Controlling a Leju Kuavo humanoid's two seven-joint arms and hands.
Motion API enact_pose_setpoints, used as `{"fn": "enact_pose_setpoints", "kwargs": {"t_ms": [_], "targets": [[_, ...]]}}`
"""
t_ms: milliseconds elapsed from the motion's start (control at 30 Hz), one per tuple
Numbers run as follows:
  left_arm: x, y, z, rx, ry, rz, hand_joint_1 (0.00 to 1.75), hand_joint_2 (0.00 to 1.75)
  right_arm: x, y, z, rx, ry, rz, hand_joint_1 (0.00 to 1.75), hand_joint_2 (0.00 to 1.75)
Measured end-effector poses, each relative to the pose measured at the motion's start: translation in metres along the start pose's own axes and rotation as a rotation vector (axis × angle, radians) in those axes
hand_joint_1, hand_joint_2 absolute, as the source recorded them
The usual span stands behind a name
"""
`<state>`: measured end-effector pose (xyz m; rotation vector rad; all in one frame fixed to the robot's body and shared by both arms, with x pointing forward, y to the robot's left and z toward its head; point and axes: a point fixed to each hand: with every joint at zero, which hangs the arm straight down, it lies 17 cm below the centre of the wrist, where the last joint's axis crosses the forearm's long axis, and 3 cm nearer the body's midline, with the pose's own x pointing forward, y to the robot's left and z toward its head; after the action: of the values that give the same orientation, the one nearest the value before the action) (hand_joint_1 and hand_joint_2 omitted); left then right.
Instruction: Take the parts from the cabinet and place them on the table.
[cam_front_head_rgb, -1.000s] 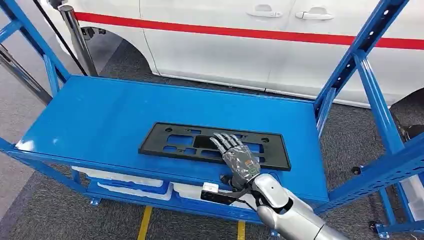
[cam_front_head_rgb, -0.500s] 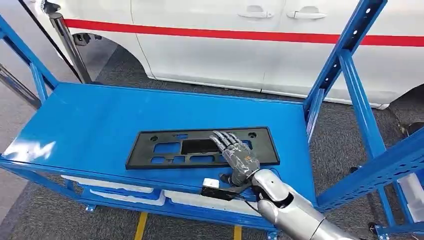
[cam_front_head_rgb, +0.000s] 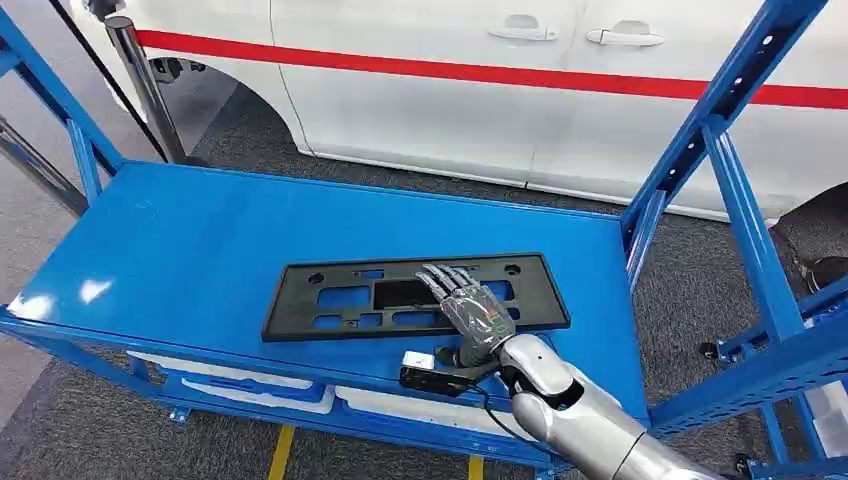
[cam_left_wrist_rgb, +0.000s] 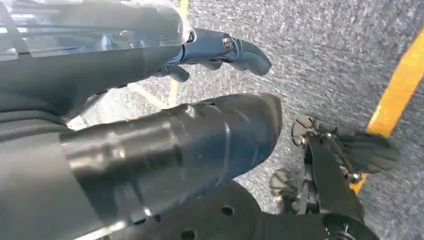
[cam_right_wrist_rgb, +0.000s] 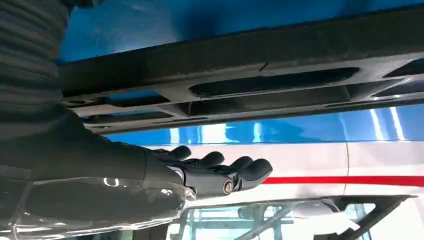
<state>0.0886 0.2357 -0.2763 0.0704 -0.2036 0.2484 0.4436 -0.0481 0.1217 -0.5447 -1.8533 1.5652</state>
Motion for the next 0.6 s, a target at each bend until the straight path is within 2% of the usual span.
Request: {"fn": "enact_pose_setpoints", "kwargs": {"t_ms": [600], "targets": [[0.0058, -0.0021, 0.0002, -0.016, -0.021, 0.002, 0.00, 0.00, -0.0038, -0.0061, -0.0058, 0.005, -0.002, 0.012, 1.75, 1.75]]}}
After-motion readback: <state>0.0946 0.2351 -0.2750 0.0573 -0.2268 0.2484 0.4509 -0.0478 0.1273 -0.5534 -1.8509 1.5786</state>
